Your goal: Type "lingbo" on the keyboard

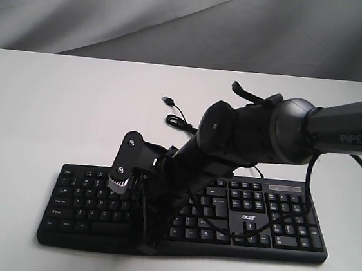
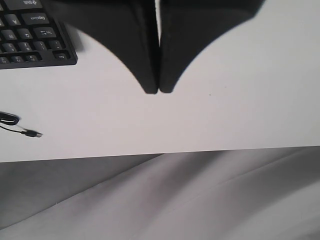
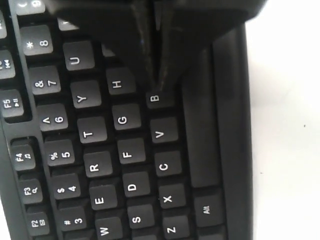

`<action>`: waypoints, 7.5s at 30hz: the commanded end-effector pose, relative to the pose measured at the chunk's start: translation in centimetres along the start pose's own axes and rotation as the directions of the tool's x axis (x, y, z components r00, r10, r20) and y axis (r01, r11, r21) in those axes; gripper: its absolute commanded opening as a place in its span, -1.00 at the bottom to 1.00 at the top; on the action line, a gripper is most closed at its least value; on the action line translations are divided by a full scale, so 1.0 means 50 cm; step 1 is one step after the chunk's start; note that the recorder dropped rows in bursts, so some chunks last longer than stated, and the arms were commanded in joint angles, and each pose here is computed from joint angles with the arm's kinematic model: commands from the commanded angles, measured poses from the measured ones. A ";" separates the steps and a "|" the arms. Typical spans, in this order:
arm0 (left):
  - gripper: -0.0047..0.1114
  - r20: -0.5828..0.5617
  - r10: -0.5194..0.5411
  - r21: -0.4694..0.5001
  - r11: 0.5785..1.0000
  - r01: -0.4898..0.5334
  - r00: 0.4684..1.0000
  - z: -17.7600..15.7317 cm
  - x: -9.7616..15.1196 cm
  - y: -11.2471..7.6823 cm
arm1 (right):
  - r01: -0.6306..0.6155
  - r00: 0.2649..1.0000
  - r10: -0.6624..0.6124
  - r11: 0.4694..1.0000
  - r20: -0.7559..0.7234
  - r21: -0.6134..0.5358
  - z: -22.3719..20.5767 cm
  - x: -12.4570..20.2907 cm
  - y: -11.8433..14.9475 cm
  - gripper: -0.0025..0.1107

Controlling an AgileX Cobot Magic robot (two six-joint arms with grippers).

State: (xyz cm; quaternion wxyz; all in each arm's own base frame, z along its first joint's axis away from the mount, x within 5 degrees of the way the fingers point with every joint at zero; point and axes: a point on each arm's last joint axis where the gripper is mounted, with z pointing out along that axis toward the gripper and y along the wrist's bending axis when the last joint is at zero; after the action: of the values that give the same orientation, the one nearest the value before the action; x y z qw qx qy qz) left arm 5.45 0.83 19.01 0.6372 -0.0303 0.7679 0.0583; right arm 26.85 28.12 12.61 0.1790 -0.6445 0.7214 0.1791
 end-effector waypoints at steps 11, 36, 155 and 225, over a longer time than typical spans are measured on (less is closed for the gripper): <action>-0.91 0.008 -0.002 0.000 1.000 0.002 1.000 0.000 0.001 0.000 | 0.047 0.997 -0.051 0.996 0.049 0.078 -0.025 -0.033 -0.002 -0.96; -0.91 0.008 -0.002 0.000 1.000 0.002 1.000 0.000 0.001 0.000 | 0.040 0.997 -0.043 0.998 0.070 0.040 0.005 -0.058 -0.024 -0.96; -0.91 0.008 -0.002 0.000 1.000 0.002 1.000 0.000 0.001 0.000 | -0.079 0.996 0.081 0.995 -0.031 0.055 -0.066 0.030 -0.094 -0.96; -0.91 0.008 -0.002 0.000 1.000 0.002 1.000 0.000 0.001 0.000 | -0.135 0.930 -0.052 0.873 0.365 0.469 -0.434 -0.085 -0.016 -0.96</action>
State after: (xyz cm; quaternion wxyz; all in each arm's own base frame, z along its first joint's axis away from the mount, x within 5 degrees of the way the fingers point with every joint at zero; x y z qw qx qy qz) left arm 5.45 0.83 19.01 0.6372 -0.0303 0.7679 0.0583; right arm 28.49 22.13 30.74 0.4138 -0.5405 0.7229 0.1186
